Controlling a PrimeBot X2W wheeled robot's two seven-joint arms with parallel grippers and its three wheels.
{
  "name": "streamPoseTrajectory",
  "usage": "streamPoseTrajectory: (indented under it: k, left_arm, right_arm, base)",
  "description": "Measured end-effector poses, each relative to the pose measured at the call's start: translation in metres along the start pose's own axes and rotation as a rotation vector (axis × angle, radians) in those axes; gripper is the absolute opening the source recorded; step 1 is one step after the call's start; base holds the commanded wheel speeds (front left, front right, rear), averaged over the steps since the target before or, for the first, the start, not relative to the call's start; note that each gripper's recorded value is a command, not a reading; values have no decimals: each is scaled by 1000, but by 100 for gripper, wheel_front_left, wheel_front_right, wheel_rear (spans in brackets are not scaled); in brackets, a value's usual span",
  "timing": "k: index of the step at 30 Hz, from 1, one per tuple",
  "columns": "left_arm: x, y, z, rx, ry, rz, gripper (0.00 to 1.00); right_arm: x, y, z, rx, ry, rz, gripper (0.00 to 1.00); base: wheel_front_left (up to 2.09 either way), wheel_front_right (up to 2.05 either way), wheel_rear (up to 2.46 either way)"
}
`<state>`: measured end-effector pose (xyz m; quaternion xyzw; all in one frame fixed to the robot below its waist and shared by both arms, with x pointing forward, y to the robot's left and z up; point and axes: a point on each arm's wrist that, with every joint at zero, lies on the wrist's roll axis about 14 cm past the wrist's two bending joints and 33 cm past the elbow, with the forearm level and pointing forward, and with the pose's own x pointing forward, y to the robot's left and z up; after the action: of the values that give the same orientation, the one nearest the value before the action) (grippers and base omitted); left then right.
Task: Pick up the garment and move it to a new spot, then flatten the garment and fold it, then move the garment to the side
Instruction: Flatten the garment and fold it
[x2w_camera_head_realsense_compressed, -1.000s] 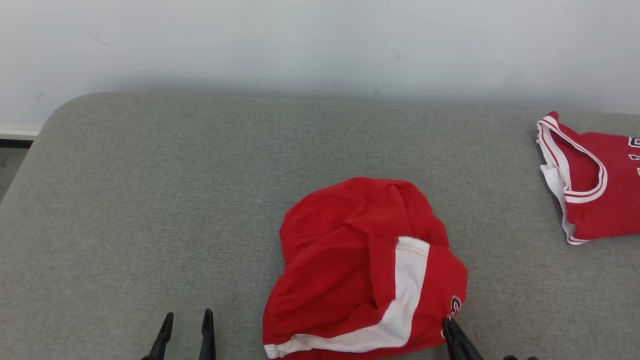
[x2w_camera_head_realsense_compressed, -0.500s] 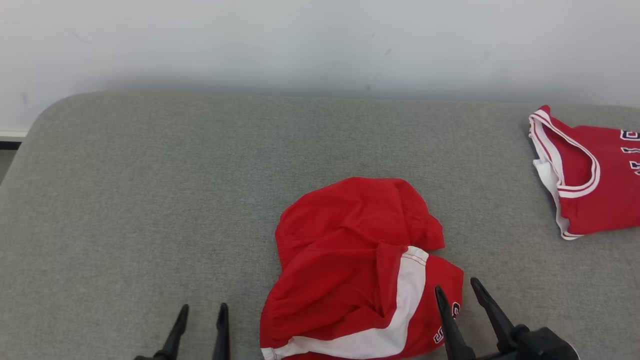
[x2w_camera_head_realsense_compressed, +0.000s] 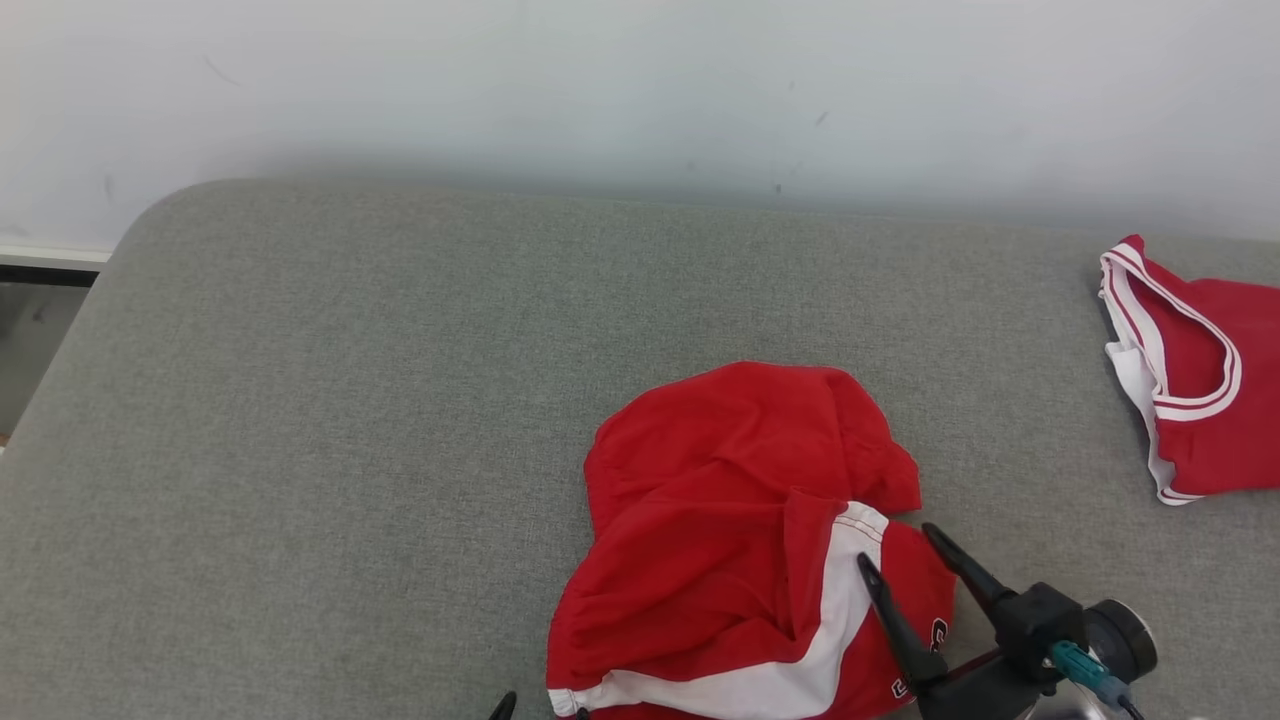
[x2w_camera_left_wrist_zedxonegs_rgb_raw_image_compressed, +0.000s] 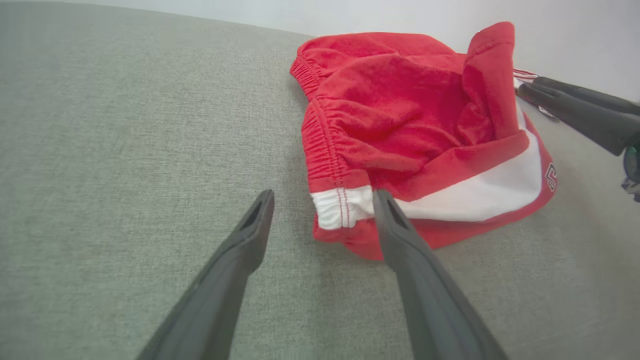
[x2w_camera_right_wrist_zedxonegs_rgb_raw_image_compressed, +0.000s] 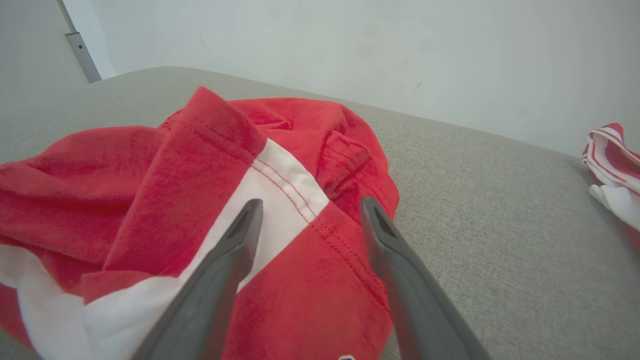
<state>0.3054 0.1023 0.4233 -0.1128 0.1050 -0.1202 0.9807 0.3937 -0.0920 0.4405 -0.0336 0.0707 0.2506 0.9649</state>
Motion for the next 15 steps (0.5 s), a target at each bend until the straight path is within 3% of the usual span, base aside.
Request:
streamPoseTrajectory:
  k: [15]
  left_arm:
    - [10, -4, -12, -43, 48, -24, 100]
  right_arm:
    - [30, -4, -12, -91, 104, 95, 100]
  base:
    - [0, 0, 0]
